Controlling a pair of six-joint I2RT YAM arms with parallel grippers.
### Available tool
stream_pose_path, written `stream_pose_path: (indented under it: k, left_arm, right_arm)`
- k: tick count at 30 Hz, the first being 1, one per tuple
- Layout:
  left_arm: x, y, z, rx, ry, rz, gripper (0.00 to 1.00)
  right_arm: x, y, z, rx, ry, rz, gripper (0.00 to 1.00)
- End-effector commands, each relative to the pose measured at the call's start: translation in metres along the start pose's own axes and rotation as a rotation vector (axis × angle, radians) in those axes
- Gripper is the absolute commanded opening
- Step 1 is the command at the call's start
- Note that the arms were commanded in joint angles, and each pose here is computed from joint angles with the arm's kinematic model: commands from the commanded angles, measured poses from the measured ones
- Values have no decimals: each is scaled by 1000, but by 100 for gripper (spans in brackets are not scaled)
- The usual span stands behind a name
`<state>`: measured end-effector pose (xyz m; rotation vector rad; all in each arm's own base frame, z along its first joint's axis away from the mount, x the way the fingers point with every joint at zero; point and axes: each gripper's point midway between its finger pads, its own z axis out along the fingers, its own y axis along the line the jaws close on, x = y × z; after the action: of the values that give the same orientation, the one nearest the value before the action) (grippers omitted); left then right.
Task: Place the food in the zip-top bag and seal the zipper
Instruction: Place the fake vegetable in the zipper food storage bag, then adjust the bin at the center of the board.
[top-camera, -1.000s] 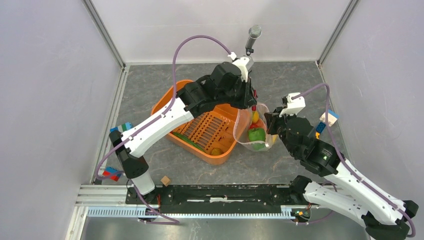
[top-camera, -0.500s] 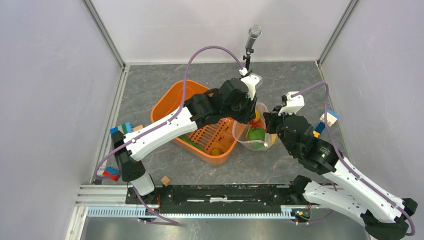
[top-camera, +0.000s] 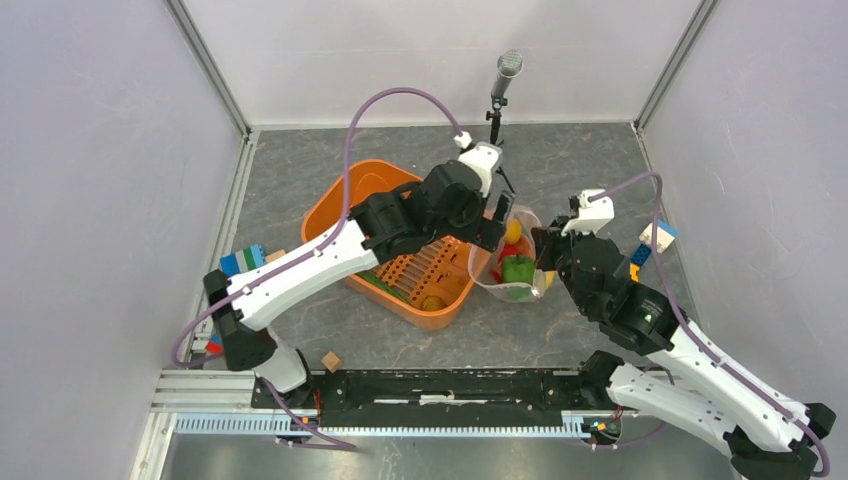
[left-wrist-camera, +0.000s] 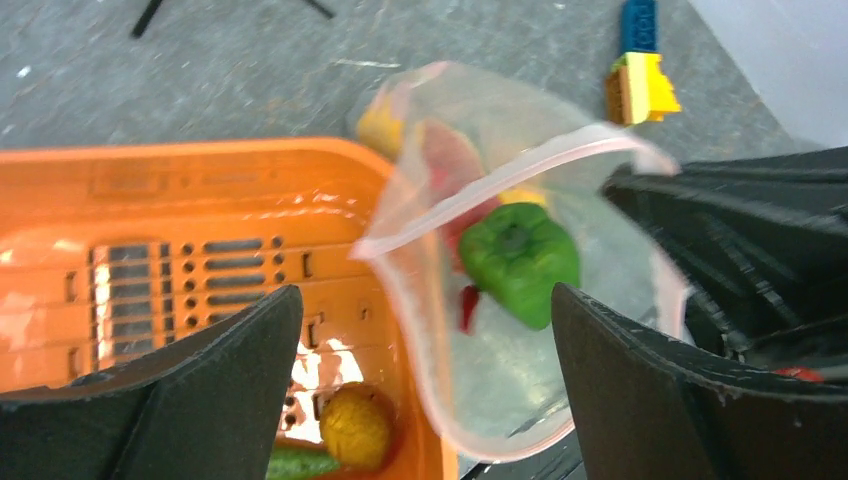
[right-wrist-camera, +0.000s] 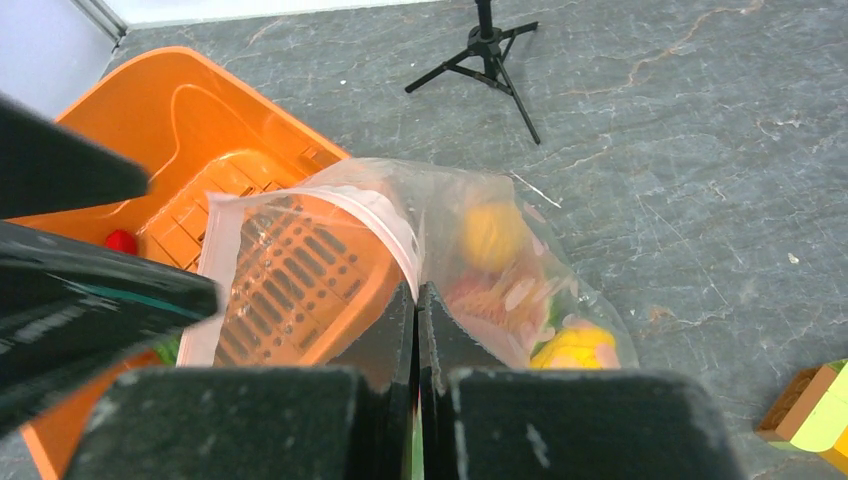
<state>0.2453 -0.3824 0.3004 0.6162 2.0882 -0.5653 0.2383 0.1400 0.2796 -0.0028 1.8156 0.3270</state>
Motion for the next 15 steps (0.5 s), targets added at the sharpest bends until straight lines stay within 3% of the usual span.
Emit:
stream_pose_path:
  k: [1, 10, 15]
  left_arm:
    - [10, 54, -35, -204, -20, -138, 100]
    - [63, 176, -110, -690, 14, -572, 100]
    - [102, 198, -124, -782, 74, -757, 100]
  right_arm:
    - [-3, -16, -3, 45, -77, 42, 0]
    - [6, -20, -1, 57, -67, 1, 0]
    - [4, -17, 3, 54, -50, -57, 0]
